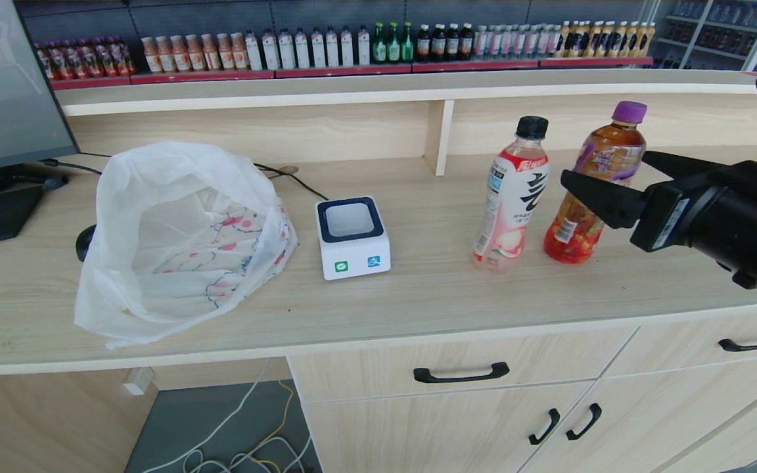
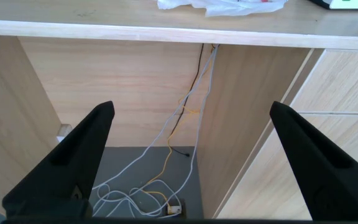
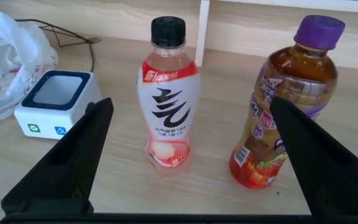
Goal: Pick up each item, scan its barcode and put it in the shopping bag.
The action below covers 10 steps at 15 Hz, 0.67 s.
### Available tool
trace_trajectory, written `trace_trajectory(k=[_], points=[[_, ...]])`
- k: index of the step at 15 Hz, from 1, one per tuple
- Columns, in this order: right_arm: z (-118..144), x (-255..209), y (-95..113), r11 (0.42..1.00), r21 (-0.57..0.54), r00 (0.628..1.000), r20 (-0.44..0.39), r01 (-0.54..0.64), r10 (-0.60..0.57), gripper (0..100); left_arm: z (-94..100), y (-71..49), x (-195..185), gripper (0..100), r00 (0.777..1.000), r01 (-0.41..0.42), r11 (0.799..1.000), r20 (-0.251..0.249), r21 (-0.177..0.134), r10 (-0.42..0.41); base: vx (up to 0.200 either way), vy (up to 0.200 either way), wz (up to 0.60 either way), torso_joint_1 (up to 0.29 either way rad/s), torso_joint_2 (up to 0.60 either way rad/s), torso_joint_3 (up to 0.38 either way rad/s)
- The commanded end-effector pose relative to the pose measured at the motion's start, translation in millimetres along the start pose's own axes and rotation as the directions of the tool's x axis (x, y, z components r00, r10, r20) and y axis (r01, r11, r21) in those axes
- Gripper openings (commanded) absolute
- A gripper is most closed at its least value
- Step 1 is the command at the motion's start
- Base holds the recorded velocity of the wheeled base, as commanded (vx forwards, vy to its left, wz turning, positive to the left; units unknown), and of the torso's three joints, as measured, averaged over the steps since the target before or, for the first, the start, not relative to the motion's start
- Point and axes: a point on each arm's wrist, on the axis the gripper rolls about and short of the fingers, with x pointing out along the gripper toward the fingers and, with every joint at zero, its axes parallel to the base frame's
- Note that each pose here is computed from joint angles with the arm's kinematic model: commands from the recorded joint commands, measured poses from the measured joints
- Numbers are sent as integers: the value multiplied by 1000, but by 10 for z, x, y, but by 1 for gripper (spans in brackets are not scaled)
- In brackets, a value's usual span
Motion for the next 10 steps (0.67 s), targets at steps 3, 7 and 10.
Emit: trace_trajectory(k=[3, 7, 10], points=[[-129, 180, 203, 1000, 7, 999, -44, -19, 19, 100, 0, 0, 0, 100, 1000, -1, 1000, 1, -1, 1, 0, 0, 0, 0, 0, 0], [-300, 452, 286, 999, 32, 999, 42, 21, -22, 100, 0, 0, 0, 100, 1000, -1, 1000, 1, -1, 1, 0, 0, 0, 0, 0, 0], [-389, 500, 288, 999, 24, 999, 26, 35, -36, 100, 0, 0, 0, 100, 1000, -1, 1000, 1, -1, 1, 0, 0, 0, 0, 0, 0]])
